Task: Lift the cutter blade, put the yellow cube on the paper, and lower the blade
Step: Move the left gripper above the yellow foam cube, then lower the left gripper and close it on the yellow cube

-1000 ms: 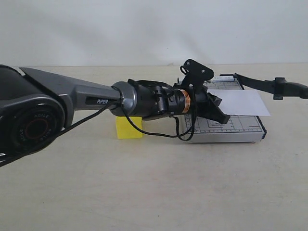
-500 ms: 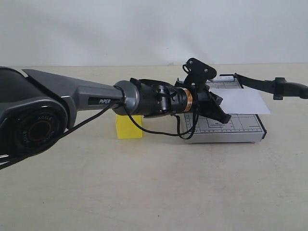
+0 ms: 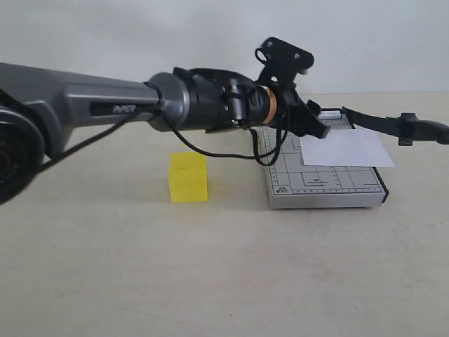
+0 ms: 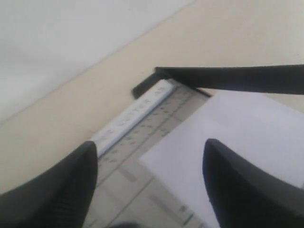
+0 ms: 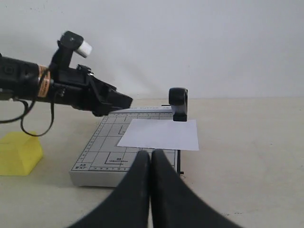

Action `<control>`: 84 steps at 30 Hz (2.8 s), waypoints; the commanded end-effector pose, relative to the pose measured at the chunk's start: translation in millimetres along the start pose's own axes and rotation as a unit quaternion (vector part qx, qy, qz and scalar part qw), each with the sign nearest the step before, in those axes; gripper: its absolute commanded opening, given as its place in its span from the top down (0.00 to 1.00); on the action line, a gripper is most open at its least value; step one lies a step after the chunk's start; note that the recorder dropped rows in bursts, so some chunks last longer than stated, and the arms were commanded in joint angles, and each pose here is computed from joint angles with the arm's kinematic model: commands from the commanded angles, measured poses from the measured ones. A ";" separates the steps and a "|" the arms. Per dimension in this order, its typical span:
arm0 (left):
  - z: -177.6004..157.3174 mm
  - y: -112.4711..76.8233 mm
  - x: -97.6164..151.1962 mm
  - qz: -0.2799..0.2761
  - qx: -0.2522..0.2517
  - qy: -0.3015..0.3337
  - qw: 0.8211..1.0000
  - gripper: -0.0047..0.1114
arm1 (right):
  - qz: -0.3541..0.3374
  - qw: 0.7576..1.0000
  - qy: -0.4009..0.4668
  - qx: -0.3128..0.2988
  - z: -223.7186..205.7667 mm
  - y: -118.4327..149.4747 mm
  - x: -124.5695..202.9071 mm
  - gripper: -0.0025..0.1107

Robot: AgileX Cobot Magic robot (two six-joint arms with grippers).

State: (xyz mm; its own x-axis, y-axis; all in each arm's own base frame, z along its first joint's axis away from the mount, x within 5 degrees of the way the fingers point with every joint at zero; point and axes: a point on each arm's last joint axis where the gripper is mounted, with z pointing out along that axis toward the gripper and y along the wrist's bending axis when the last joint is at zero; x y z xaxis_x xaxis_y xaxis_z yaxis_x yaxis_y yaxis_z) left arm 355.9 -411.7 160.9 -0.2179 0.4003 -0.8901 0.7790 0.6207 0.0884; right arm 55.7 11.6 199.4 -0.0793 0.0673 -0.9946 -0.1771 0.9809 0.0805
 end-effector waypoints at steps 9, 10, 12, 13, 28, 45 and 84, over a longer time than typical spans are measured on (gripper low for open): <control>-111.8 26.7 -1.2 -0.046 -0.142 0.222 0.964 0.43 | -0.006 1.000 -0.005 0.000 -0.5 -0.1 -0.9 0.98; -119.0 27.4 -1.4 -0.046 -0.146 0.228 0.962 0.43 | -0.006 1.000 -0.005 0.000 -0.5 -0.1 -0.9 0.98; -135.8 28.8 -9.3 -0.059 -0.153 0.227 0.960 0.43 | -0.006 1.000 -0.005 0.000 -0.5 -0.1 -0.9 0.98; -142.5 29.9 -12.7 -0.067 -0.159 0.227 0.959 0.43 | -0.006 1.000 -0.005 0.000 -0.5 -0.1 -0.9 0.98; -179.5 60.7 -7.6 -0.318 -0.226 0.289 0.874 0.38 | -0.006 1.000 -0.005 0.000 -0.5 -0.1 -0.9 0.98; -165.6 59.6 -1.2 -0.330 -0.219 0.279 0.875 0.13 | -0.006 1.000 -0.005 0.000 -0.5 -0.1 -0.9 0.98; -103.2 68.8 42.9 -0.312 -0.200 0.304 0.877 0.02 | -0.006 1.000 -0.005 0.000 -0.5 -0.1 -0.9 0.98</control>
State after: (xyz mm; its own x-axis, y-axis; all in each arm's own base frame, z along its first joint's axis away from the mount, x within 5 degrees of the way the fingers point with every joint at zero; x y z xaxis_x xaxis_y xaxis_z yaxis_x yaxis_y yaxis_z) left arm 338.4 -280.0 175.6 -0.8981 0.0993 -0.4284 0.1393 0.9882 -0.0631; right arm 55.7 11.6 199.4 -0.0793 0.0673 -0.9946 -0.1771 0.9809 0.0805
